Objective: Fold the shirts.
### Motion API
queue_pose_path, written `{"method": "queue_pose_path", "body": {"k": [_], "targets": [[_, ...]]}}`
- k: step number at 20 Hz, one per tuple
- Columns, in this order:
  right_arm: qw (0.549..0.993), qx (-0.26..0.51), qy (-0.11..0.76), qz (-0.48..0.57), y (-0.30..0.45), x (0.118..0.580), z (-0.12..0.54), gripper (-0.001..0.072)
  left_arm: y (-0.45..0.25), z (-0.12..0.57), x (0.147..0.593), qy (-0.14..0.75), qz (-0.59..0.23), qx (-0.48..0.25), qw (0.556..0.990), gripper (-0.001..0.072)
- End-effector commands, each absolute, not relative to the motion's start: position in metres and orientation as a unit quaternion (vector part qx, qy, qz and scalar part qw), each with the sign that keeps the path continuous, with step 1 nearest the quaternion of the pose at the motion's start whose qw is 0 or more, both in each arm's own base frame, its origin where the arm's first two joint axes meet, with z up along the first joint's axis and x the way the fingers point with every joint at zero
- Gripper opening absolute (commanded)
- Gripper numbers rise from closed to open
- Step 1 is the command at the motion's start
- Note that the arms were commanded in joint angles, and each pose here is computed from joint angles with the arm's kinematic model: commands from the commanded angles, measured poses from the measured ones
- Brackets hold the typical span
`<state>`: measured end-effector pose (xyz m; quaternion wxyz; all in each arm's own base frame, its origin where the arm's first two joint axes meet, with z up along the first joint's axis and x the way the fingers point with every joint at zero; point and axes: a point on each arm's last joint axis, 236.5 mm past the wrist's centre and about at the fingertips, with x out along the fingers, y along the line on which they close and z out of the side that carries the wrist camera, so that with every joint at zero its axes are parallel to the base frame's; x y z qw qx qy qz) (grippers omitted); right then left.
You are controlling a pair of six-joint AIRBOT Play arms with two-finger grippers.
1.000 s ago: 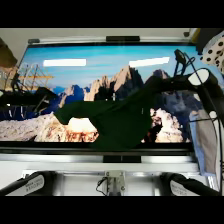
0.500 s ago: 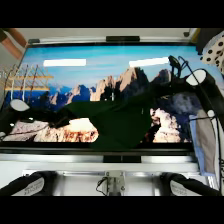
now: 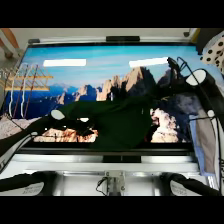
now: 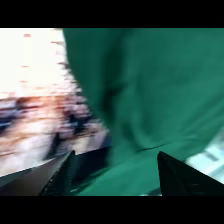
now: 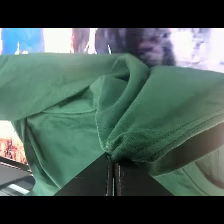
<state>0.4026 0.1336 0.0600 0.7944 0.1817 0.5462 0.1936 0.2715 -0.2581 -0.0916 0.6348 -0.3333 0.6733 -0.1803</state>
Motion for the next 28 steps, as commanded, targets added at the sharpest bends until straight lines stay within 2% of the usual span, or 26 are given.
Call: {"method": "queue_pose_path", "body": {"k": [1, 2, 3, 4, 5, 7, 9, 11, 13, 14, 16, 18, 19, 20, 22, 26, 28], "targets": [[0.791, 0.18, 0.551, 0.196, 0.134, 0.4, 0.059, 0.006, -0.278, -0.097, 0.286, 0.646, -0.177, -0.366, 0.646, 0.0592], [0.791, 0.18, 0.551, 0.196, 0.134, 0.4, 0.059, 0.006, -0.279, -0.096, 0.29, 0.64, -0.174, -0.372, 0.65, 0.0569], [0.791, 0.18, 0.551, 0.196, 0.134, 0.4, 0.059, 0.006, -0.28, -0.096, 0.291, 0.637, -0.173, -0.374, 0.651, 0.0378], [0.791, 0.181, 0.55, 0.196, 0.135, 0.4, 0.059, 0.0059, -0.28, -0.093, 0.295, 0.632, -0.183, -0.366, 0.658, 0.0085], [0.791, 0.183, 0.549, 0.198, 0.136, 0.401, 0.061, 0.0059, -0.28, -0.088, 0.301, 0.62, -0.205, -0.349, 0.672, 0.0033], [0.801, 0.174, 0.536, 0.201, 0.134, 0.406, 0.072, 0.0059, -0.28, -0.052, 0.322, 0.587, -0.261, -0.331, 0.691, 0.003], [0.838, 0.138, 0.485, 0.208, 0.127, 0.419, 0.114, 0.0059, -0.271, 0.033, 0.358, 0.497, -0.341, -0.29, 0.743, 0.003], [0.896, 0.086, 0.391, 0.194, 0.11, 0.436, 0.188, 0.0059, -0.244, 0.157, 0.384, 0.356, -0.393, -0.211, 0.822, 0.003], [0.956, 0.041, 0.242, 0.161, 0.088, 0.44, 0.3, 0.0059, -0.199, 0.309, 0.381, 0.182, -0.375, -0.117, 0.901, 0.003], [0.977, 0.026, 0.156, 0.145, 0.078, 0.43, 0.363, 0.0059, -0.176, 0.385, 0.363, 0.094, -0.35, -0.086, 0.928, 0.003], [0.992, 0.019, -0.024, 0.124, 0.064, 0.375, 0.486, 0.0059, -0.128, 0.526, 0.293, -0.083, -0.281, -0.055, 0.955, 0.003], [0.985, 0.017, -0.127, 0.119, 0.058, 0.312, 0.554, 0.0059, -0.092, 0.615, 0.205, -0.215, -0.215, -0.05, 0.951, 0.003], [0.981, 0.013, -0.157, 0.116, 0.056, 0.282, 0.573, 0.0058, -0.08, 0.634, 0.174, -0.246, -0.189, -0.05, 0.949, 0.0031], [0.978, 0.006, -0.175, 0.111, 0.053, 0.258, 0.583, 0.0059, -0.069, 0.642, 0.148, -0.264, -0.164, -0.055, 0.949, 0.0031], [0.978, -0.002, -0.183, 0.1, 0.047, 0.227, 0.588, 0.0058, -0.058, 0.634, 0.128, -0.249, -0.134, -0.075, 0.956, 0.003], [0.995, -0.017, -0.09, 0.05, 0.024, 0.229, 0.545, 0.0059, -0.047, 0.563, 0.164, -0.095, -0.095, -0.067, 0.989, 0.0032], [0.999, -0.024, -0.026, 0.022, 0.011, 0.24, 0.516, 0.0059, -0.047, 0.541, 0.183, -0.051, -0.095, -0.07, 0.992, 0.0032]]}}
